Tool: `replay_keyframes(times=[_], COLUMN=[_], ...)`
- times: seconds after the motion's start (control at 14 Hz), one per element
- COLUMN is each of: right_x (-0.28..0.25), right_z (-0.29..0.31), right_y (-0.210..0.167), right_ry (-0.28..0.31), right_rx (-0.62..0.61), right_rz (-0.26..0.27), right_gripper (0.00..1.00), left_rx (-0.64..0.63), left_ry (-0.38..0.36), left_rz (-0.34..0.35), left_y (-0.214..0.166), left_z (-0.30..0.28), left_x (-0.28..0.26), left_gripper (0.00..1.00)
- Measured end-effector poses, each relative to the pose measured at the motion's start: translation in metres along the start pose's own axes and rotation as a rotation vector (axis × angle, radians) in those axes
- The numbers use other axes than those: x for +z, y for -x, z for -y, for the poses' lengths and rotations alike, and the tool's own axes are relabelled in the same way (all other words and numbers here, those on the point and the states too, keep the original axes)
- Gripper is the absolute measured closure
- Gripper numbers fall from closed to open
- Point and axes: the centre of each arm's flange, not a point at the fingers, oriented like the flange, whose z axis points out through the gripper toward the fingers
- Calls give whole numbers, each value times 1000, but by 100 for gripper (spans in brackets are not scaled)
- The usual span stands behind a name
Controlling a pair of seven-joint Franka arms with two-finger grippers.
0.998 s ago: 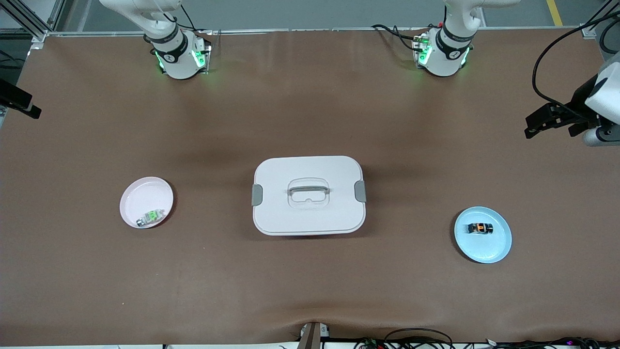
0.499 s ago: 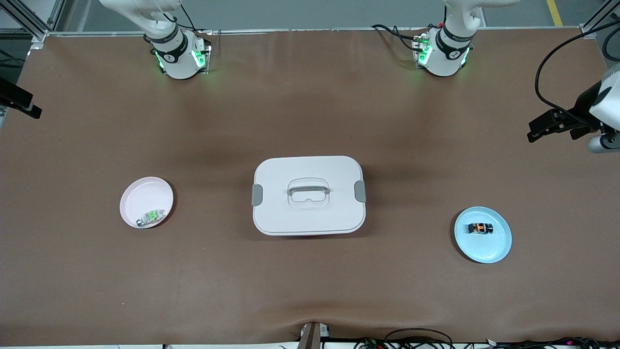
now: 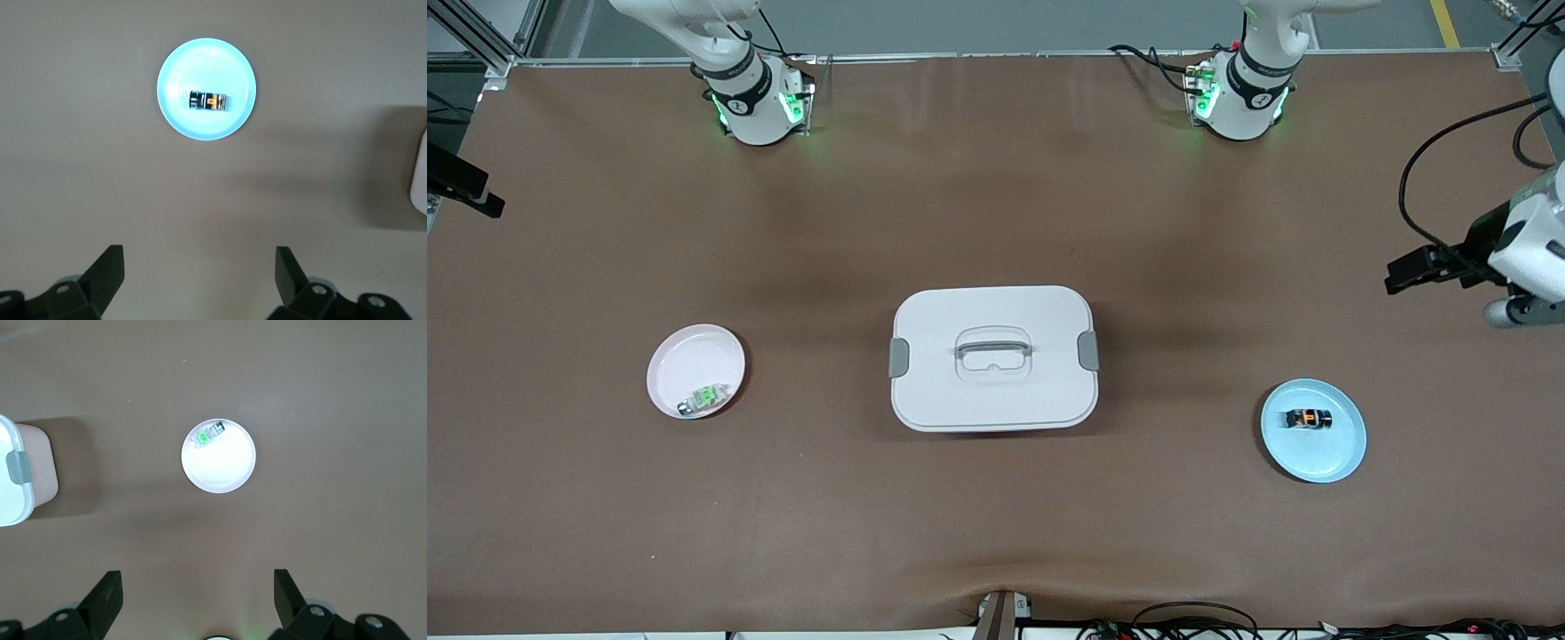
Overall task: Transfer orange switch to right arm and place
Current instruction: 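Move the left gripper down toward the orange switch on the blue plate, then lower the left gripper and close it on the orange switch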
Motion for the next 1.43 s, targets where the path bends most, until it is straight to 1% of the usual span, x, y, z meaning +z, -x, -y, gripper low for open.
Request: replay_keyframes(times=[0.36, 0.57, 0.71, 1.14, 1.43], right_x=[0, 0, 0, 0, 0], right_z=[0, 0, 0, 0, 0], right_y=[0, -1, -1, -1, -1], right_ry=[0, 0, 0, 0, 0], right_rx=[0, 0, 0, 1, 1], right_rz=[0, -3, -4, -4, -5], right_gripper=[0, 0, 0, 0, 0], left_rx=[68, 104, 137, 161, 177], left_ry=[-2, -4, -4, -8, -15], left_rz=[4, 24, 32, 21, 35], left_y=[-37, -57, -65, -90, -98], left_z=[-3, -4, -4, 22, 20], left_x=[64, 112, 135, 207, 250], left_gripper=[0, 0, 0, 0, 0])
